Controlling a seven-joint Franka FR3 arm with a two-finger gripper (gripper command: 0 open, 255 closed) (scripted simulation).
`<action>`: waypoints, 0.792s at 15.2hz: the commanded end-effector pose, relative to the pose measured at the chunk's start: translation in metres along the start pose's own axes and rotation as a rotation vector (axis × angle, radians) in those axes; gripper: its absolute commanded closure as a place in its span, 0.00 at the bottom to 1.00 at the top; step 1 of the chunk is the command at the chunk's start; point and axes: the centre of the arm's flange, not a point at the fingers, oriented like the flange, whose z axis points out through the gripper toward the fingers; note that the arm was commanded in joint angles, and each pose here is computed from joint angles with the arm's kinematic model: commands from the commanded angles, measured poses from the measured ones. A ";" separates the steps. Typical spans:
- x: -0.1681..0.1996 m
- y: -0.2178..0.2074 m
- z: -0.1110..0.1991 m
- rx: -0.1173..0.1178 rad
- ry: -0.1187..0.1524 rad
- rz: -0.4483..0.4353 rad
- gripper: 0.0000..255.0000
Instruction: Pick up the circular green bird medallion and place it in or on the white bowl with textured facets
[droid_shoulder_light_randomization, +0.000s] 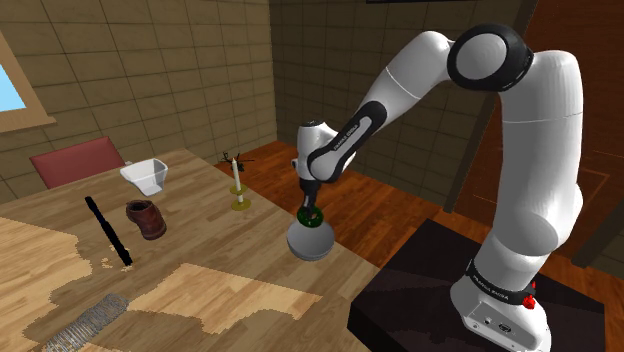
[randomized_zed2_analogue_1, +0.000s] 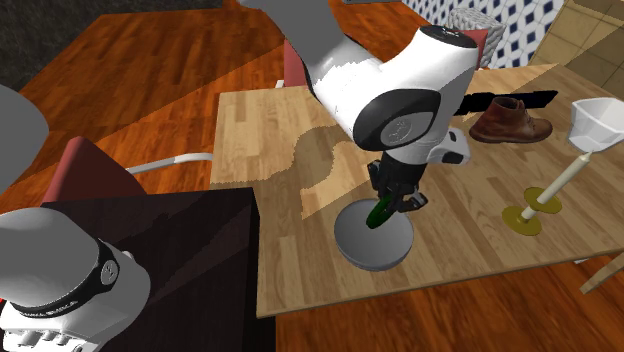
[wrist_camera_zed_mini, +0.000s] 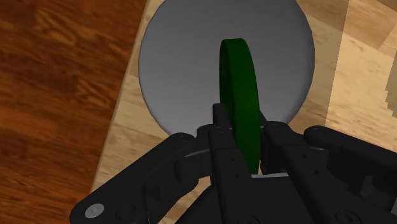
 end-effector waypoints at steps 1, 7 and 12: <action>0.000 0.000 0.011 0.000 0.000 0.000 1.00; 0.000 0.000 0.021 0.000 0.000 0.000 1.00; 0.000 0.000 0.021 0.000 0.000 0.000 0.00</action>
